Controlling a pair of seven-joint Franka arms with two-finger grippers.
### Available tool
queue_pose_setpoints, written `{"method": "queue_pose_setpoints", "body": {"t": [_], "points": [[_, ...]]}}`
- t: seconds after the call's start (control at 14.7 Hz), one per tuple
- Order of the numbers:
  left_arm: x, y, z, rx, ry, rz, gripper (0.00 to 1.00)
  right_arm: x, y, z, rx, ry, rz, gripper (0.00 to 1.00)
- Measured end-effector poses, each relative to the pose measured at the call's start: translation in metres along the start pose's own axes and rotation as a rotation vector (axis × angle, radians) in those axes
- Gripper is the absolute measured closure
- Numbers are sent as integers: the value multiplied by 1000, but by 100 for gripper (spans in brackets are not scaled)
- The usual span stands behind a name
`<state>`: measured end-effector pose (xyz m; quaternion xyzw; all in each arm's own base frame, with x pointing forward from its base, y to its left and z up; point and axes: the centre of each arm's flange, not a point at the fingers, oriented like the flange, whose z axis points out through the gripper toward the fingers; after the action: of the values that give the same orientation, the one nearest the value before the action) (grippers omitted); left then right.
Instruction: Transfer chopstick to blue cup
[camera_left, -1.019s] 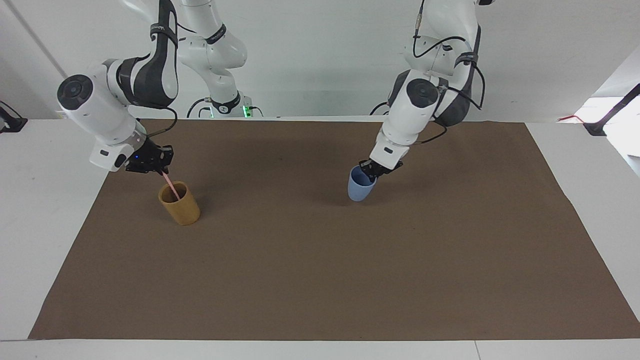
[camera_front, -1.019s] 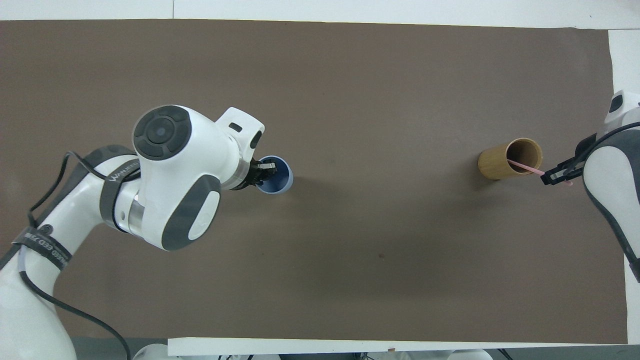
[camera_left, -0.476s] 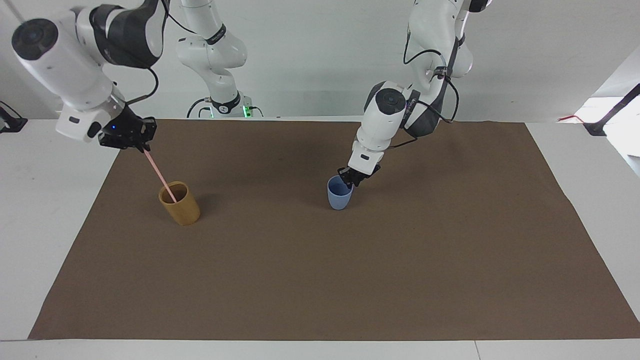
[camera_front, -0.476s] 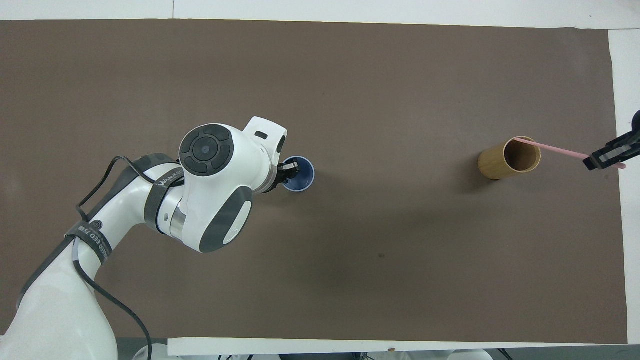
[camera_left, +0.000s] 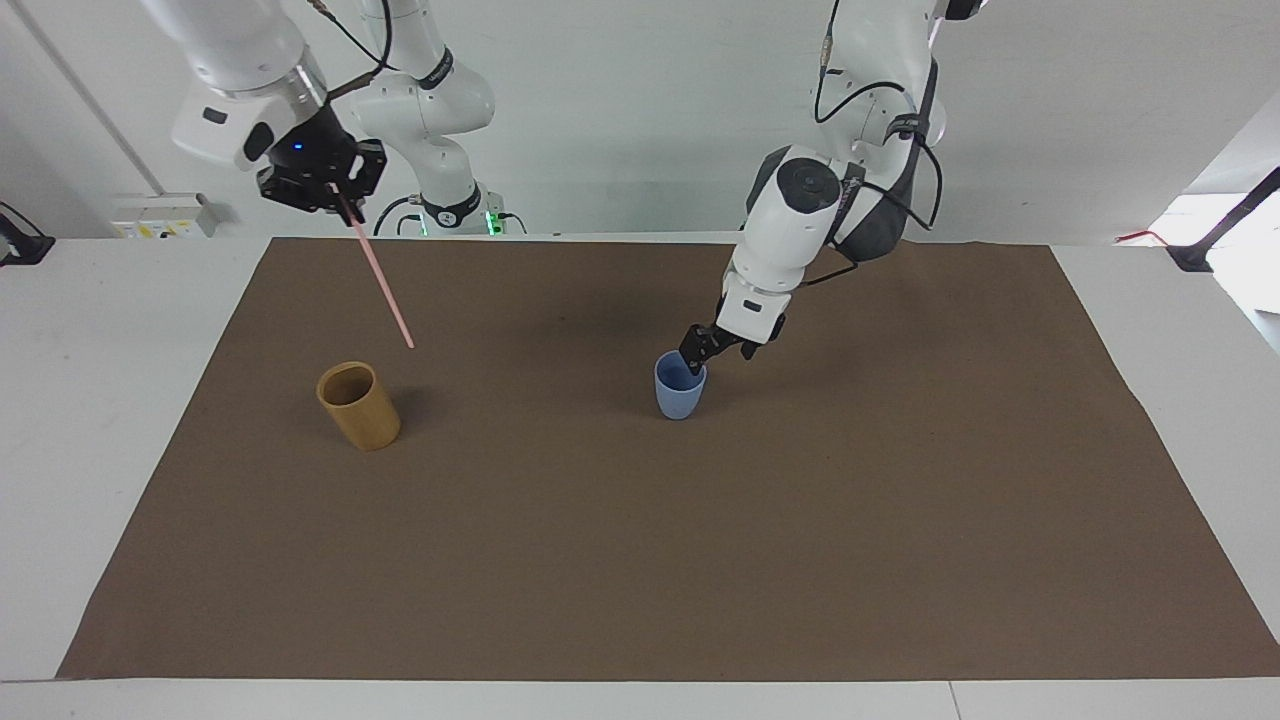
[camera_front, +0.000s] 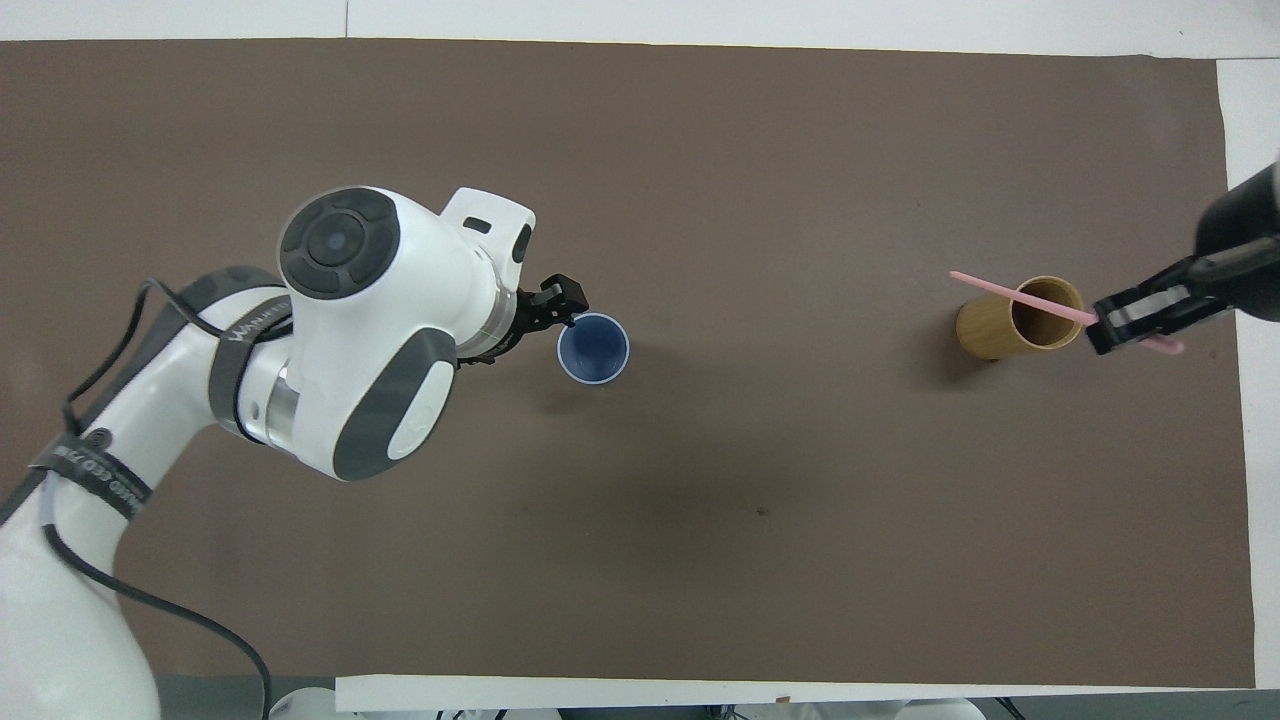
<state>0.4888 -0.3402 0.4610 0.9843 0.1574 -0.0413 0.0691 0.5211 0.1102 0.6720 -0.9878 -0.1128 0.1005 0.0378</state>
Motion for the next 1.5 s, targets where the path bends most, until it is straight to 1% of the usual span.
{"method": "queue_pose_setpoints", "body": {"t": [0.07, 0.14, 0.27, 0.41, 0.54, 0.68, 0.82, 1.02, 1.22, 1.36, 1.5], "points": [[11, -15, -20, 12, -3, -2, 0, 6, -26, 5, 25, 4, 57, 92], [30, -40, -37, 32, 1, 24, 0, 11, -54, 10, 50, 12, 110, 92], [75, -111, -72, 84, 19, 121, 0, 23, -111, 23, 96, 35, 204, 92], [108, -186, -108, 133, 41, 213, 0, 34, -170, 46, 133, 47, 288, 92], [129, -255, -140, 146, 51, 234, 0, 46, -225, 74, 177, 57, 369, 92], [140, -305, -160, 142, 51, 237, 0, 54, -257, 104, 188, 54, 412, 92], [142, -317, -173, 141, 53, 239, 0, 59, -265, 135, 175, 29, 424, 92], [137, -300, -191, 140, 84, 267, 0, 63, -261, 165, 159, 5, 443, 92], [137, -293, -194, 143, 93, 311, 0, 63, -258, 175, 153, -6, 450, 92], [139, -293, -194, 147, 90, 376, 0, 63, -258, 174, 158, 1, 451, 91], [140, -293, -194, 148, 89, 394, 0, 64, -256, 172, 167, 16, 446, 91]]}}
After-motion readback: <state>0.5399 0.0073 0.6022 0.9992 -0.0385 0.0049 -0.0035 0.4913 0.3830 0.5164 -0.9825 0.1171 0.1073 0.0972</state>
